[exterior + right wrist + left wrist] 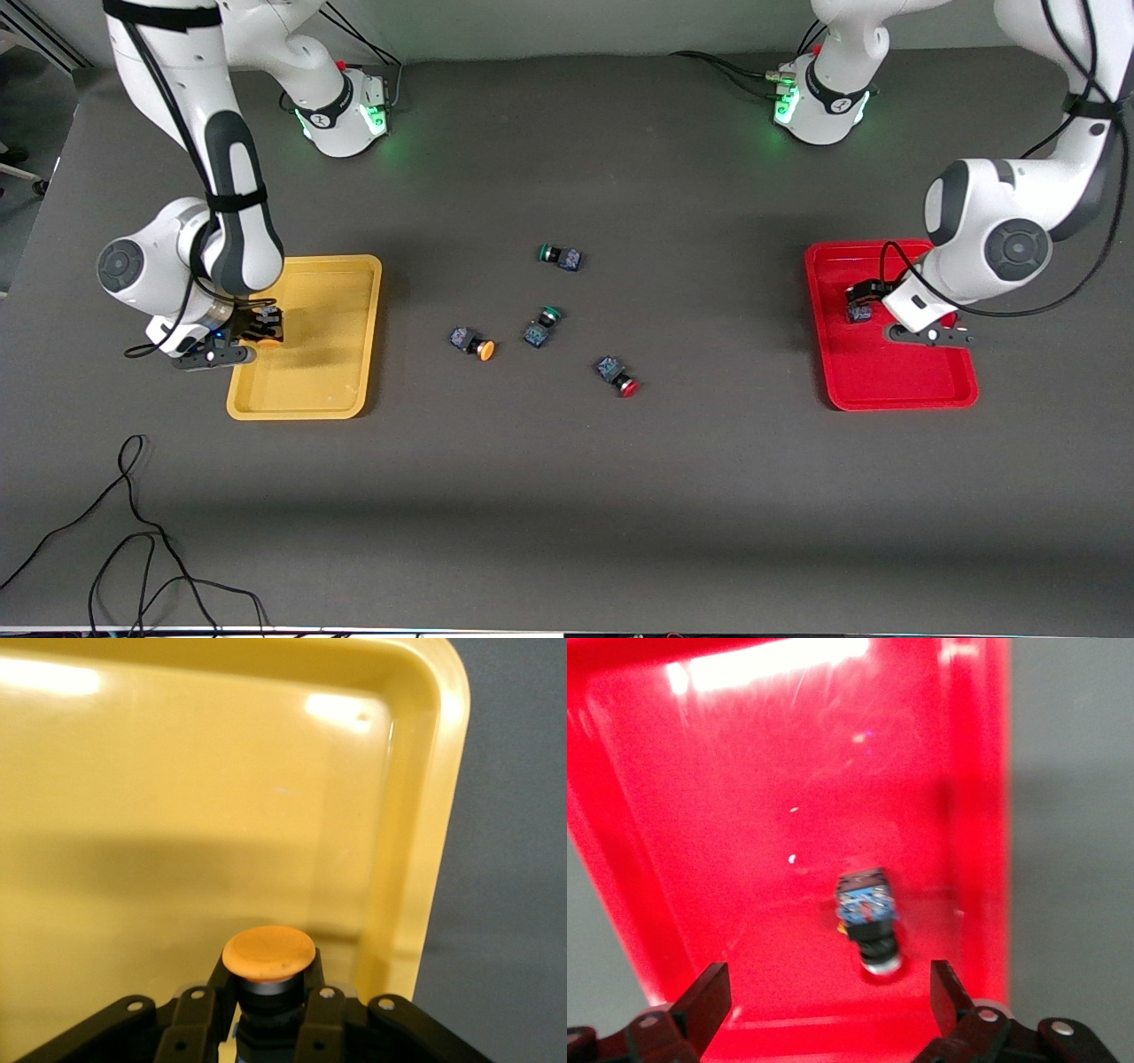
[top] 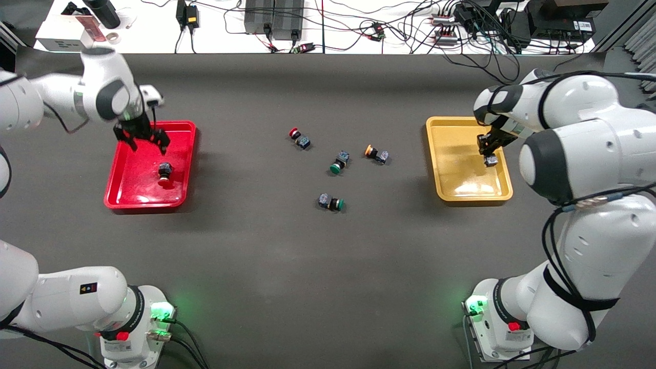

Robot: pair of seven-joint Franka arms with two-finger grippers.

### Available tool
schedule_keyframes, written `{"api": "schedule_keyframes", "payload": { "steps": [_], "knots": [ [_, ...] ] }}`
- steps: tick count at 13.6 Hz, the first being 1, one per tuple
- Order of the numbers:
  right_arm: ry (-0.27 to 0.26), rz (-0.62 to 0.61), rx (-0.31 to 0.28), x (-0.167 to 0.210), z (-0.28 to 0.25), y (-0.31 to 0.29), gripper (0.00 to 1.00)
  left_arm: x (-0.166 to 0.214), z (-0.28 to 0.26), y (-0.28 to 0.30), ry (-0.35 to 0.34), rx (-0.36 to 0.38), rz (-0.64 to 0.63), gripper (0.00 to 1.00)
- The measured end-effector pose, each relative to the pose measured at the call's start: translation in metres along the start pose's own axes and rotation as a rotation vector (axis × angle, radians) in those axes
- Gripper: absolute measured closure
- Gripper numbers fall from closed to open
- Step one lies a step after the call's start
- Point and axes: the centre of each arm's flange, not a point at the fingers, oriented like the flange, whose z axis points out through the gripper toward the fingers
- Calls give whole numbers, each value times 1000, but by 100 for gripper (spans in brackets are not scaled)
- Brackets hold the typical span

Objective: Place red and yellow buttons in trays
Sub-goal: 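Lower and release both buttons into their matching trays, then reach both grippers toward the remaining yellow and red buttons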

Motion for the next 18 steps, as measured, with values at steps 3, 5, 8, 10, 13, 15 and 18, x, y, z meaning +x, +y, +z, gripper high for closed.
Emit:
{"api": "schedule_keyframes", "payload": {
  "steps": [3,5,8,10,13,15,18],
  "knots": [
    [10,-5,-8,7,-3,-1,53,27,-78,47,21,-1,38,0],
    [26,-12,-5,15,-10,-3,33,48,-110,88,37,-3,39,0],
    [23,-33,36,35,-38,-7,1,92,-126,166,68,-23,47,0],
    [-3,-54,54,54,-87,1,0,125,-107,216,68,-45,27,0],
    [-45,-55,72,81,-175,-15,0,161,-66,284,72,-79,-65,0],
    [-38,-50,73,92,-205,-42,0,165,-37,331,83,-102,-180,0],
    [-44,1,54,99,-203,-107,0,162,8,381,78,-144,-374,0]
  ]
}}
